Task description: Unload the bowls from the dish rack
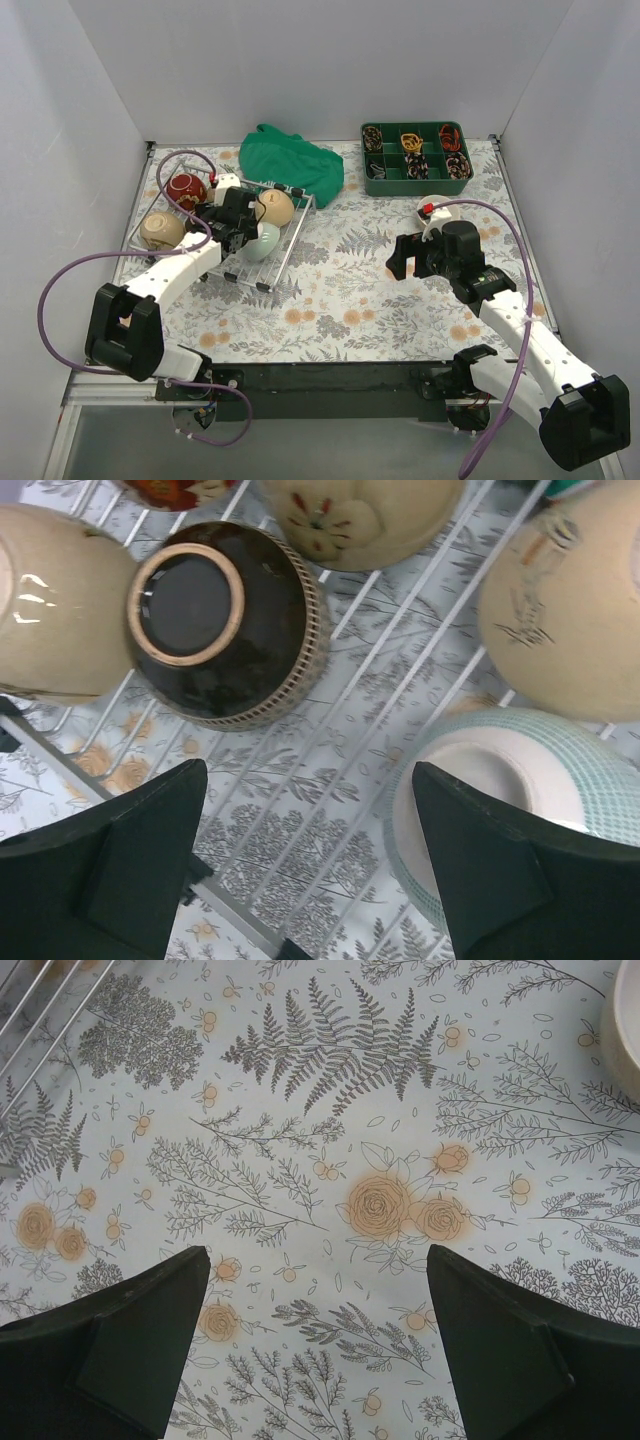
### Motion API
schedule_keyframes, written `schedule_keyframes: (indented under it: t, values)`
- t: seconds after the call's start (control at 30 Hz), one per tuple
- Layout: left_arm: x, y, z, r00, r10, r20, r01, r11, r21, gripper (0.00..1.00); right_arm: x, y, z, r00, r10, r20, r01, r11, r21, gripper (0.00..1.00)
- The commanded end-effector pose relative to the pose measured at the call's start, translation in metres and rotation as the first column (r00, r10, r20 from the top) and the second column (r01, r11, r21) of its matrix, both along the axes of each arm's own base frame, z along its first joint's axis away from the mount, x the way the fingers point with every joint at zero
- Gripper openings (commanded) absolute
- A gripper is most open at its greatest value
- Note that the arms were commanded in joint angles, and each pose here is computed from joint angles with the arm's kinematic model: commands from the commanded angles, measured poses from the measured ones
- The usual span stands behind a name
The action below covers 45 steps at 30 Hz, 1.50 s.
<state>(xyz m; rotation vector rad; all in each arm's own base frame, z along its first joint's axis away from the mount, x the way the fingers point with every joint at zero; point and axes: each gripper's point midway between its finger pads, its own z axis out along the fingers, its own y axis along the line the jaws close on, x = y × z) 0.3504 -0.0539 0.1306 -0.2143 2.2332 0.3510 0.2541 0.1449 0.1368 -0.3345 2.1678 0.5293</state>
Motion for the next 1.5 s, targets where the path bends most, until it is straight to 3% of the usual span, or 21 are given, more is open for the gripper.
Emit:
schedule_keyframes:
  t: [0.0, 0.5, 0.77, 0.93, 1.07, 1.23, 1.47]
  values:
    - [0.000, 0.039, 0.008, 0.994, 0.112, -0.016, -0.110, 0.990, 0.084, 0.83, 0.003, 0.004, 0.009, 0.998, 0.023, 0.051, -0.024, 1.000, 0.013, 0.98]
    - [0.009, -0.009, 0.054, 0.996, -0.014, 0.087, 0.032, 0.978, -0.204, 0.93, 0.001, 0.004, 0.010, 0.998, 0.026, 0.056, -0.027, 1.000, 0.016, 0.98]
    - [-0.009, -0.064, 0.045, 0.990, -0.116, 0.081, 0.141, 0.842, -0.520, 0.98, -0.001, 0.007, 0.008, 0.998, 0.040, 0.046, -0.041, 0.999, 0.021, 0.98]
    - [-0.014, -0.084, 0.029, 0.987, -0.155, 0.043, 0.145, 0.746, -0.650, 0.98, -0.001, 0.007, 0.010, 0.998, 0.042, 0.053, -0.044, 0.999, 0.025, 0.98]
    - [-0.012, -0.078, 0.016, 0.989, -0.143, 0.034, 0.125, 0.696, -0.707, 0.98, -0.003, 0.007, 0.010, 0.998, 0.043, 0.056, -0.045, 0.999, 0.028, 0.98]
    - [-0.017, -0.082, 0.006, 0.986, -0.167, 0.028, 0.123, 0.593, -0.796, 0.98, -0.003, 0.006, 0.009, 0.998, 0.044, 0.054, -0.046, 0.999, 0.029, 0.97]
    - [-0.015, -0.077, -0.017, 0.987, -0.161, 0.001, 0.088, 0.536, -0.840, 0.98, -0.004, 0.008, 0.008, 0.998, 0.052, 0.047, -0.054, 0.998, 0.034, 0.97]
